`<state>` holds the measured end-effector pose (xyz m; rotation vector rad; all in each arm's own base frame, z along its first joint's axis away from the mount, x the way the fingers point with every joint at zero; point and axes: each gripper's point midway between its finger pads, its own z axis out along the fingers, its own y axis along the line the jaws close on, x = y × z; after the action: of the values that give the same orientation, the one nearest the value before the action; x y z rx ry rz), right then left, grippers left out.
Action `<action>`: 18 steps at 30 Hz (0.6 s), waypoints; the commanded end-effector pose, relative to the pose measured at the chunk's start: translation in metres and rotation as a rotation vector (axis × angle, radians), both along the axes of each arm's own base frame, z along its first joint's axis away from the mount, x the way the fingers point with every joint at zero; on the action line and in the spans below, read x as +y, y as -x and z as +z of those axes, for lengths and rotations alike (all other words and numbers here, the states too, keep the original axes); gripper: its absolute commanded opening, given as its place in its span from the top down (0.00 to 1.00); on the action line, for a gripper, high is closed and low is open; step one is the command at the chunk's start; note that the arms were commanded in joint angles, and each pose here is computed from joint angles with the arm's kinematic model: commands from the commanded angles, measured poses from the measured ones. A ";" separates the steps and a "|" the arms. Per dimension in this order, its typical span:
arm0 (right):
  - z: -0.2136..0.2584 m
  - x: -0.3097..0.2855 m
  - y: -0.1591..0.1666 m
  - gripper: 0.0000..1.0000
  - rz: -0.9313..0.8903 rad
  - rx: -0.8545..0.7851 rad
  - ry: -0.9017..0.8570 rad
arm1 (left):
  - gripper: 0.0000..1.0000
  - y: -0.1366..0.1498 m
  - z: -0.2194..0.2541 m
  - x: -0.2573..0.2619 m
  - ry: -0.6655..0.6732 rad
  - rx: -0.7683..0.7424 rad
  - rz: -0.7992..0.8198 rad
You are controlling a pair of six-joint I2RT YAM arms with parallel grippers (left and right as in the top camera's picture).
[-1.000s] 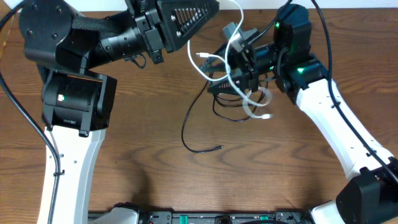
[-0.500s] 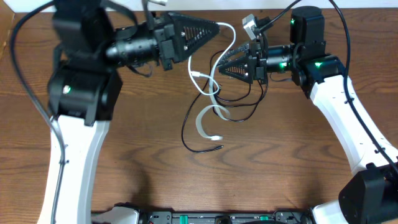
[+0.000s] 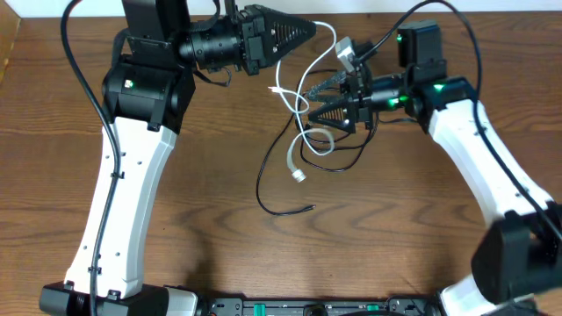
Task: Untangle cables
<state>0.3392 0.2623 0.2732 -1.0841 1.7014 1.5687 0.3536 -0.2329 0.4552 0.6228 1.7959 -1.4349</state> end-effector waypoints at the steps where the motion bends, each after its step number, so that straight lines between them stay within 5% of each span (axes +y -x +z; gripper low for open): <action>1: -0.022 0.013 0.003 0.35 0.081 0.007 -0.033 | 0.92 0.010 0.015 0.000 0.022 -0.024 -0.017; 8: -0.046 0.036 0.009 0.41 0.138 0.006 -0.026 | 0.92 0.010 0.017 0.000 0.027 -0.028 -0.016; 10: -0.047 0.038 0.008 0.57 0.132 0.008 -0.018 | 0.92 0.009 0.016 0.001 0.026 -0.028 -0.015; 11: -0.046 0.036 0.003 0.75 0.112 0.031 -0.009 | 0.92 0.009 0.016 0.001 0.025 -0.034 -0.013; 14: -0.048 0.027 -0.017 0.99 0.017 0.116 0.038 | 0.92 0.006 0.015 0.005 0.021 -0.036 0.000; 18: -0.042 -0.005 -0.050 0.99 -0.184 0.213 0.097 | 0.92 -0.001 0.005 0.020 -0.003 -0.002 0.039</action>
<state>0.3609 0.2868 0.2199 -1.0463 1.8061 1.6195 0.3573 -0.2277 0.4566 0.5900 1.8035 -1.4402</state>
